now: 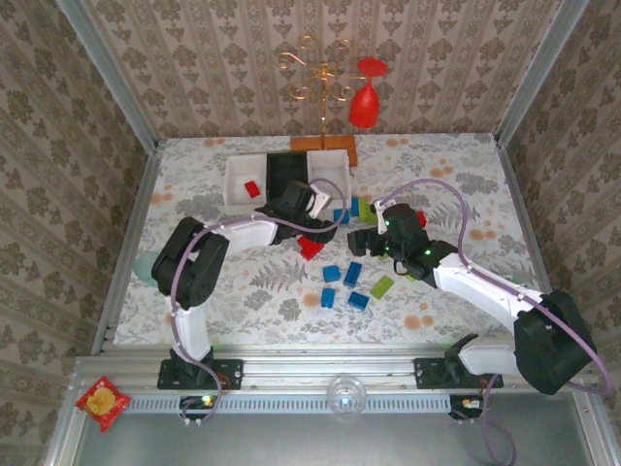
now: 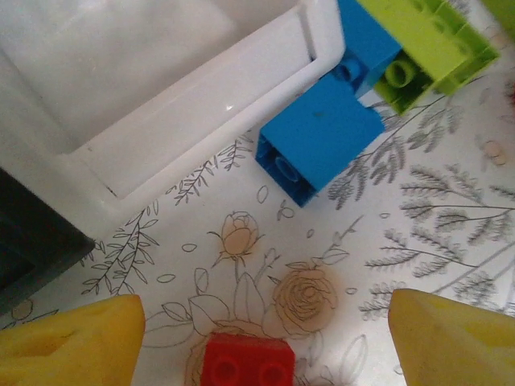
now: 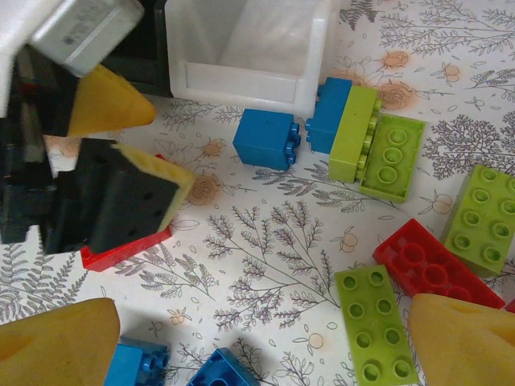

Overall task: Sort the legos into containers by color
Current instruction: Pick up the lego from the center of the table.

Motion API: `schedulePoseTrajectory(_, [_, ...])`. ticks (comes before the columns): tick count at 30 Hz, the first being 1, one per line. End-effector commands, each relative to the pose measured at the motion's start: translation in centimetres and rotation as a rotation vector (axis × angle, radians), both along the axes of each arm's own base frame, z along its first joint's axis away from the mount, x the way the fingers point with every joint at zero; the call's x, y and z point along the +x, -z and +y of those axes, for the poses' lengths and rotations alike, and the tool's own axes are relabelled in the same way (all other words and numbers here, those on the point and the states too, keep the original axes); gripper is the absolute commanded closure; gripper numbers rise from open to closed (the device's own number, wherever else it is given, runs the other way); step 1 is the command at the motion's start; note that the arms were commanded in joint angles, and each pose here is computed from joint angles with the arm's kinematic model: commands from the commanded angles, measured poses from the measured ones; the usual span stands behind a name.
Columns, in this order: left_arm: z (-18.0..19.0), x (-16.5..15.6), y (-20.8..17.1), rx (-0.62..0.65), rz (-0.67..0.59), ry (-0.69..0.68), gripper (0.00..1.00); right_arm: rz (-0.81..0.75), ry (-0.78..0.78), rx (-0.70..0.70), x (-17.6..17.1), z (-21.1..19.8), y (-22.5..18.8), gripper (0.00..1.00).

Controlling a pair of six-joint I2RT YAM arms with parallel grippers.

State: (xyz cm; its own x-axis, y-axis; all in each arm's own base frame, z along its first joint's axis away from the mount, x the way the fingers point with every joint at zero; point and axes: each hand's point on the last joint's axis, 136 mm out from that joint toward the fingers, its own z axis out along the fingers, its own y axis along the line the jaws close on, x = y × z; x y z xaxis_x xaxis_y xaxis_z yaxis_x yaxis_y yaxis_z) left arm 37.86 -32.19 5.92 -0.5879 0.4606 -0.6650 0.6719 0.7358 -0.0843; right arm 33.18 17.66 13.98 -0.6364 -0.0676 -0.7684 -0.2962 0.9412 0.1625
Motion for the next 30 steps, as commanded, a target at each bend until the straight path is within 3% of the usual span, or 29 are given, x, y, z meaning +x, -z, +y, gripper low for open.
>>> schedulePoseTrajectory(1, [1.3, -0.6, 2.1, 0.112, 0.059, 0.017, 0.20, -0.005, -0.010, 0.028, 0.0, 0.3, -0.1, 0.06])
schedulePoseTrajectory(19, [7.0, 0.1, 4.3, 0.205, 0.137, -0.133, 0.30, 0.002, -0.020, 0.042, -0.1, 0.6, 0.1, 0.06])
schedulePoseTrajectory(30, [10.4, -0.3, 4.1, 0.144, 0.213, -0.263, 0.36, 0.015, -0.031, 0.052, 0.0, 1.0, 0.4, 0.06])
